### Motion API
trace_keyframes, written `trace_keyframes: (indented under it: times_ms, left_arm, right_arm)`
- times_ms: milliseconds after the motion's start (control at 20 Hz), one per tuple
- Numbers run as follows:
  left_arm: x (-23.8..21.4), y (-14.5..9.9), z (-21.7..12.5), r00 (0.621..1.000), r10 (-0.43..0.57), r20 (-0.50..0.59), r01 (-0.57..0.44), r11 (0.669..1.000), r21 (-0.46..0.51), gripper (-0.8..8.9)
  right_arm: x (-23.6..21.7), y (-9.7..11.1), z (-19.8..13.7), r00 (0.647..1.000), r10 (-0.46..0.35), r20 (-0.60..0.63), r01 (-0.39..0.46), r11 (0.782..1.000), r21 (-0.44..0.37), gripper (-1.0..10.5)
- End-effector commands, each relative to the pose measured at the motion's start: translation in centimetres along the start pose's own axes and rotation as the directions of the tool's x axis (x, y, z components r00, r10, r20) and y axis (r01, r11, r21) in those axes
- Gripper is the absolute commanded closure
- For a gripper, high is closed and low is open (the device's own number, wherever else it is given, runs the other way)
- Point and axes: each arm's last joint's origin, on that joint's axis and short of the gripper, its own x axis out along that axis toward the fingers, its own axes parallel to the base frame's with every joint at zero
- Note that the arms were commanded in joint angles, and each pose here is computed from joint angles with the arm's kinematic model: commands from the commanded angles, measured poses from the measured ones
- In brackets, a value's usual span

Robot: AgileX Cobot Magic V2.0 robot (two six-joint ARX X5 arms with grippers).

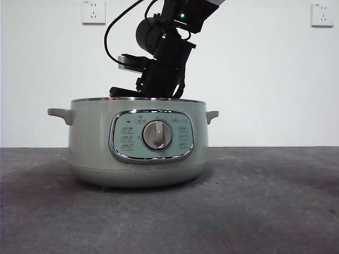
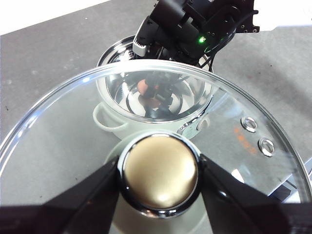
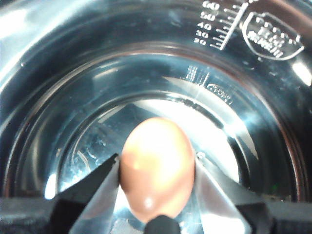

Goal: Pick up the egg,open the lid,put the egg in the pot,close the lid

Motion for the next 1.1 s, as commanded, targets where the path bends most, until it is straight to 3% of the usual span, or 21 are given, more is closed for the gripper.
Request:
trace_keyframes:
  times_ms: [50, 250, 500, 650, 800, 1100]
  left_arm:
    - [-0.4, 0.0, 0.3, 0.999, -0.003, 0.052, 0.002, 1.000, 0.015, 8.22]
    - [-0.2, 0.0, 0.4, 0.999, -0.003, 0.048, 0.002, 1.000, 0.023, 8.22]
    - [0.5, 0.1, 1.3, 0.997, -0.003, 0.082, -0.001, 0.999, 0.041, 8.22]
    - [2.3, 0.4, 2.7, 0.996, -0.026, 0.090, 0.020, 0.997, 0.075, 8.21]
    - [5.0, 0.6, 4.4, 0.988, -0.104, 0.112, 0.093, 0.991, 0.097, 8.21]
    - [12.2, 1.1, 7.1, 0.989, -0.129, 0.076, 0.119, 0.985, 0.122, 8.21]
  right_arm:
    - [0.3, 0.1, 0.0, 1.000, 0.006, -0.005, -0.006, 1.000, 0.004, 4.9]
    - [-4.1, 0.3, 1.6, 0.997, -0.002, 0.073, 0.002, 1.000, 0.002, 4.7]
    - [-17.3, 0.9, 1.8, 0.971, -0.068, 0.227, 0.065, 0.998, 0.021, 4.7]
    - [-25.0, 1.3, -0.3, 0.952, -0.122, 0.280, 0.122, 0.992, 0.018, 4.7]
    - [-29.0, 1.6, -2.3, 0.949, -0.128, 0.289, 0.127, 0.992, 0.021, 4.8]
    - [-35.1, 2.5, -7.5, 0.943, -0.140, 0.302, 0.136, 0.990, 0.032, 4.8]
